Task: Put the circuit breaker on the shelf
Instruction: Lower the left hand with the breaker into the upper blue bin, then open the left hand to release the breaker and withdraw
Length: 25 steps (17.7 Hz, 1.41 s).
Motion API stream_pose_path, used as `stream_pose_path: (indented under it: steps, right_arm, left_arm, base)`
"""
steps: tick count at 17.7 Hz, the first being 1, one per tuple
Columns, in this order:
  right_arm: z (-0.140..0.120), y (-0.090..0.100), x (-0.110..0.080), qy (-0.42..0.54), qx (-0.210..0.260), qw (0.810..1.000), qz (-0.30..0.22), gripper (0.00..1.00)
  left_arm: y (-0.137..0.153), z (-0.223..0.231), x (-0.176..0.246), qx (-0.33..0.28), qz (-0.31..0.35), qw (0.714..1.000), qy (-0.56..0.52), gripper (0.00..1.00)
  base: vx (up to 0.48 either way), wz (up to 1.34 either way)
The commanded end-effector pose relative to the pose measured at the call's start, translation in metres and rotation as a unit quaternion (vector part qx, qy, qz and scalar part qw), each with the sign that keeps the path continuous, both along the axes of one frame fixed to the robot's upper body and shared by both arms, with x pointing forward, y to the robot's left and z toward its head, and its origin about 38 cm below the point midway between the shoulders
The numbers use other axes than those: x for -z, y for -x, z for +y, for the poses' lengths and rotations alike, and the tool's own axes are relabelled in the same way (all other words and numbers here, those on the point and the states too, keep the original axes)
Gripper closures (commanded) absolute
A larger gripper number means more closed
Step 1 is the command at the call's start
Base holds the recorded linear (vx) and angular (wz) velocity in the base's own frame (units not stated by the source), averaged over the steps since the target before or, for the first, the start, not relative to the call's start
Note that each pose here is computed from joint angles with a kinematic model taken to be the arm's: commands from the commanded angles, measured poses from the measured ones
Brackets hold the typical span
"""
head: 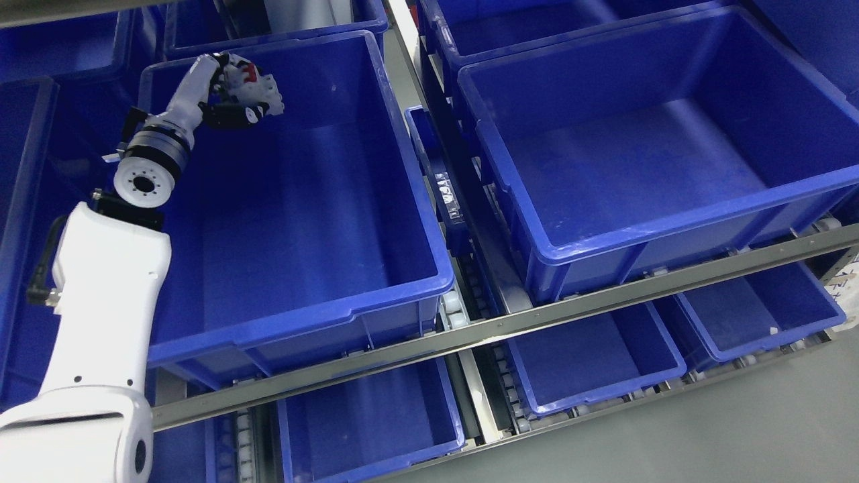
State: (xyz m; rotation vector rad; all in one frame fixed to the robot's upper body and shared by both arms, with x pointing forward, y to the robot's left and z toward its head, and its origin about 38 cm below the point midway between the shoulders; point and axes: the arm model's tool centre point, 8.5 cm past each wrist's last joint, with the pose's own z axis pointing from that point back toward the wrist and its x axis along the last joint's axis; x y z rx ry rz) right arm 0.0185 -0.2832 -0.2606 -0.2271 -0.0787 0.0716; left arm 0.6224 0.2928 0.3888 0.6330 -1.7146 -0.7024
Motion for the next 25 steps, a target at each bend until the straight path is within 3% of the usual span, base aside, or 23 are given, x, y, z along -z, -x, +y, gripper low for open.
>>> stream_pose_path:
  steps: [1,6,7,9,11,14,15,17,20,22,25]
  right_arm:
    - [-0.01,0.0,-0.001,0.01,-0.01,1.0,0.003,0.0]
    - [-0.01,0.0,-0.001,0.01,-0.01,1.0,0.003,0.0]
    - [-0.01,0.0,-0.001,0.01,-0.01,1.0,0.003,0.0]
    - [-0.01,0.0,-0.001,0.01,-0.01,1.0,0.002,0.0]
    - [-0.01,0.0,-0.001,0.01,-0.01,1.0,0.002,0.0]
    - [-0.01,0.0,-0.001,0.01,-0.01,1.0,0.003,0.0]
    - [-0.01,0.0,-0.001,0.01,-0.01,1.0,0.003,0.0]
    - [-0.01,0.0,-0.001,0.01,-0.01,1.0,0.003,0.0]
    - [-0.01,0.0,-0.001,0.01,-0.01,1.0,0.003,0.0]
    - [-0.01,0.0,-0.001,0.01,-0.01,1.0,0.003,0.0]
    - [-0.01,0.0,-0.001,0.01,-0.01,1.0,0.003,0.0]
  left_arm:
    - [-0.013,-0.009,0.095,-0.02,0.168,0.982,-0.084,0.81]
    - [-0.012,-0.003,0.101,-0.026,0.178,0.98,-0.089,0.71]
    - [-0.012,-0.003,0.099,-0.027,0.176,0.98,-0.089,0.66]
    - [-0.013,-0.003,0.092,-0.029,0.168,0.981,-0.09,0.46]
    - [-0.015,-0.002,0.081,-0.03,0.157,0.983,-0.089,0.35]
    - [-0.018,-0.001,0.046,-0.042,0.113,0.99,-0.078,0.11]
    - [-0.019,0.002,0.015,-0.05,0.078,0.994,-0.059,0.05]
    - [-0.014,0.012,-0.04,-0.07,-0.011,0.997,0.027,0.01]
    - [0.008,0.041,-0.098,-0.073,-0.156,0.931,0.321,0.01]
    - [0.027,0.044,-0.098,-0.049,-0.223,0.896,0.38,0.01]
    - [0.074,0.052,-0.092,-0.049,-0.273,0.874,0.399,0.01]
  base:
    - [0.069,-0.05]
    - [0.043,-0.05]
    - [0.018,-0.02]
    - [0.0,0.0]
    - [0.0,0.0]
    - [0.0,0.0]
    - [0.0,0.0]
    - [0.0,0.0]
    - [0.0,0.0]
    - [-0.064,-0.04]
    - [-0.118,0.0]
